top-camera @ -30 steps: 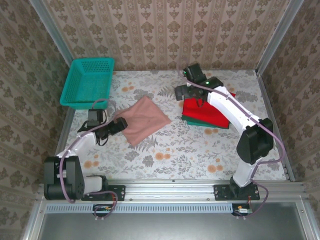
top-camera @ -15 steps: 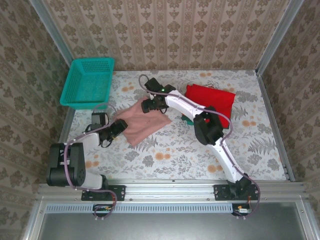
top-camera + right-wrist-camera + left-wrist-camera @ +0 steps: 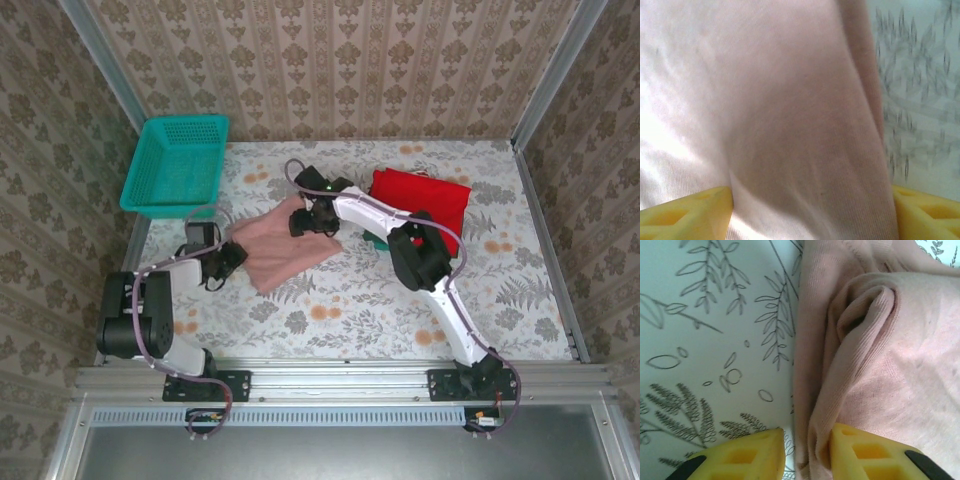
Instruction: Fold and stack the t-shirts
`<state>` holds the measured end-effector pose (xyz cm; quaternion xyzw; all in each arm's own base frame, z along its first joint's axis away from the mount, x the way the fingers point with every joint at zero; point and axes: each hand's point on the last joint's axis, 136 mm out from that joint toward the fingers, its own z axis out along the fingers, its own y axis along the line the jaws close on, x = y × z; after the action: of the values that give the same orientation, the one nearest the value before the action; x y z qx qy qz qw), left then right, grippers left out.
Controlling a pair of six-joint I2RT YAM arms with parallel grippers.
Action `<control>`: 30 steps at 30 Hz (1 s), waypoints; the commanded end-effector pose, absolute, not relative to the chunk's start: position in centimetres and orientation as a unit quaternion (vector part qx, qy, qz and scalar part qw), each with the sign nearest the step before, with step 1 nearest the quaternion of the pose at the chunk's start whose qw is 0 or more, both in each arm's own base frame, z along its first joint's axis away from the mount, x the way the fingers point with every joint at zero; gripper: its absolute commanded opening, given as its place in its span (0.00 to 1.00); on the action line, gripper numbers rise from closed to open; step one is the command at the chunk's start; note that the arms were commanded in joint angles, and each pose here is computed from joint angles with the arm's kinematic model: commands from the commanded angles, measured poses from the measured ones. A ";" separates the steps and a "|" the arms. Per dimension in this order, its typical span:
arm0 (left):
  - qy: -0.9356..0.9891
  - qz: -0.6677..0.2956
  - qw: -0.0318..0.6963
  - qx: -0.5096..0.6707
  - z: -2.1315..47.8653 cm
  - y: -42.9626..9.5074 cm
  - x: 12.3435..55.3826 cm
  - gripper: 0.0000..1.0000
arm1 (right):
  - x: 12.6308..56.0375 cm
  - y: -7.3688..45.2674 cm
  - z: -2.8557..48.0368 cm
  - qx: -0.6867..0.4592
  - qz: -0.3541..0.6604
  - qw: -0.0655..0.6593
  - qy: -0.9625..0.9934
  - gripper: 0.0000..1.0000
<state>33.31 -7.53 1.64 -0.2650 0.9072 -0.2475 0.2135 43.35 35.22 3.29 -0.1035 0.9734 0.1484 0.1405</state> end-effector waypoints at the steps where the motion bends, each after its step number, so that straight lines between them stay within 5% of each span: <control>1: 0.904 -0.366 0.165 -0.149 1.7 -14.9 33.5 0.29 | 40.5 35.9 6.0 -0.083 0.183 0.139 0.970 0.76; 4: 0.911 -0.373 0.145 -0.094 2.4 -15.6 33.5 0.30 | 38.9 34.8 6.8 -0.069 0.195 0.146 0.968 0.76; 8: 0.915 -0.377 0.123 -0.075 2.4 -15.1 31.9 0.51 | 38.9 32.2 6.1 -0.030 0.175 0.162 0.971 0.76; 11: 0.917 -0.376 0.109 -0.073 1.6 -15.1 30.6 0.58 | 39.0 31.1 5.2 -0.015 0.166 0.164 0.972 0.75; 23: 0.915 -0.390 0.080 -0.065 -0.5 -16.6 29.4 0.41 | 38.8 31.8 0.5 -0.024 0.118 0.137 0.983 0.71; 30: 0.910 -0.403 0.077 -0.059 -0.2 -17.7 29.2 0.28 | 38.8 34.3 1.5 -0.035 0.158 0.143 0.976 0.43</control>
<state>35.13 -11.73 2.32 -0.1047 0.9182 -0.3224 0.2050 39.55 32.98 2.68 -0.0285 0.9755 0.1477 0.1607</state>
